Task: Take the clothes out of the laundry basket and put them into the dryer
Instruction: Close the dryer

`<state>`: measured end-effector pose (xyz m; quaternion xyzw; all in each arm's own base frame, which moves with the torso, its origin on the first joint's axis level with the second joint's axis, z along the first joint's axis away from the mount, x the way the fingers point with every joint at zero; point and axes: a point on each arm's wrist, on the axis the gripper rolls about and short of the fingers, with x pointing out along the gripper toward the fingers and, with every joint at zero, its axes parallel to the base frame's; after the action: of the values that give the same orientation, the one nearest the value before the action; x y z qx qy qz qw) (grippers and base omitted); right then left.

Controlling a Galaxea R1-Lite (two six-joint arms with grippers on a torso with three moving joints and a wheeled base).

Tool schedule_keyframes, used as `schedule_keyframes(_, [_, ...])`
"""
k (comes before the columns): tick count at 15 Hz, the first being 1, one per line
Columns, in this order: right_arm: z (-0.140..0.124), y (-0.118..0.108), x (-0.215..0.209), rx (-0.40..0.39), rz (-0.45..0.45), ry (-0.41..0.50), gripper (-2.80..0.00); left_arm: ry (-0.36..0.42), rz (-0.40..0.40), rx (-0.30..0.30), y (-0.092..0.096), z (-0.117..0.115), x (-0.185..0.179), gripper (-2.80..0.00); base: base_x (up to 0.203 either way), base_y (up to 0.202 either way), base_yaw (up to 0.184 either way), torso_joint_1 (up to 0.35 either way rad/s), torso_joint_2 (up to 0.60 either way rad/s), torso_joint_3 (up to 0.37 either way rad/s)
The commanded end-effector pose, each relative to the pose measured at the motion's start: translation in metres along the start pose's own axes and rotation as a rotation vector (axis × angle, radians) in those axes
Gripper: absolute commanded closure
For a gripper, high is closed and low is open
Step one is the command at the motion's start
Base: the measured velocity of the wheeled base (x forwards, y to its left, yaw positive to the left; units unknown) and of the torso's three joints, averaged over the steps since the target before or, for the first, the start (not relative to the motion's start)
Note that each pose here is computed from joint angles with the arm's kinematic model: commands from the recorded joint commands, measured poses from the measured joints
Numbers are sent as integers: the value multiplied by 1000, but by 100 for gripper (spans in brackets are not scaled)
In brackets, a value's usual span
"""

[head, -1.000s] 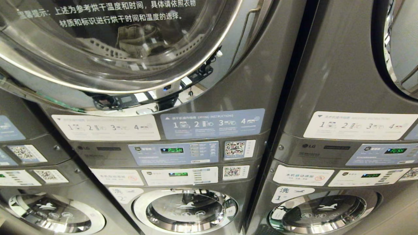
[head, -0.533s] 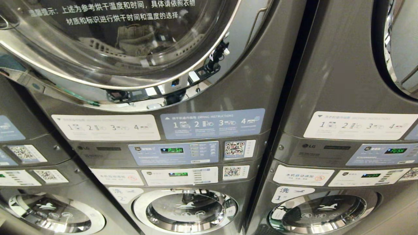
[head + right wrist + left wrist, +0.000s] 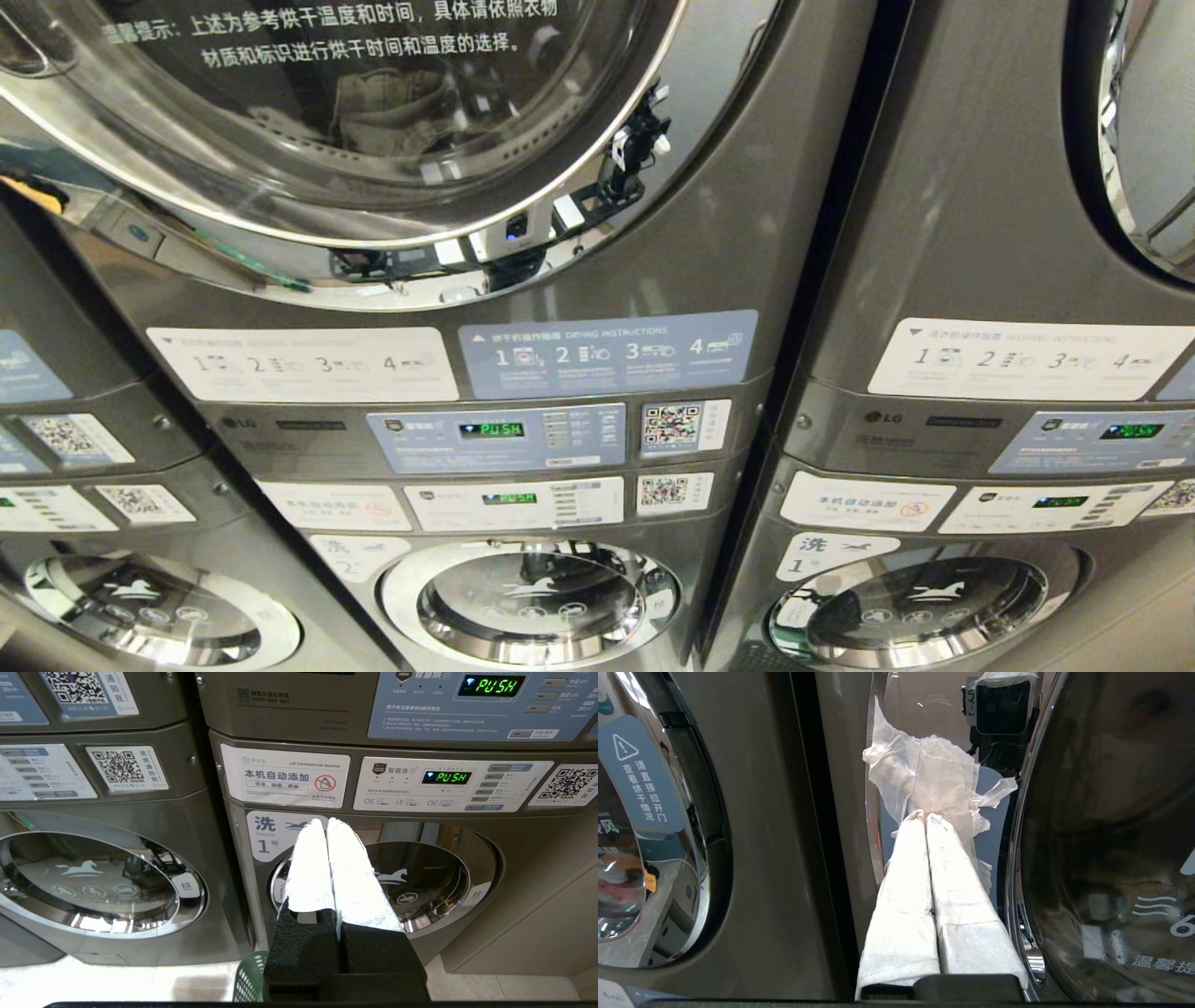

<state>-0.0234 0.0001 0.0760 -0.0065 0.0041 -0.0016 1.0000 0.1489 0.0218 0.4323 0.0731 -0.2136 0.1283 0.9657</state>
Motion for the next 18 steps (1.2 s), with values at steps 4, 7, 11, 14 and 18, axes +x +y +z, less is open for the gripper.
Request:
schedule_keyframes(4, [0,0,0,-1,0,0,0,11,-51,-16,-3,-6,7,0,0,0,0,0,0,0])
schedule_keyframes(7, [0,0,0,-1,0,1,0,35,-76,-40,-5,-15,16,0,0,0,0,0,0,0])
schedule_keyframes(11, [0,0,0,-1,0,0,0,26,-114,-41,-9,-26,31,0,0,0,0,0,0,0])
schedule_keyframes(14, [0,0,0,-1,0,0,0,21,-112,-38,-10,-28,38,0,0,0,0,0,0,0])
schedule_keyframes(18, [0,0,0,-1,0,0,0,16,-109,-37,-11,-29,48,0,0,0,0,0,0,0])
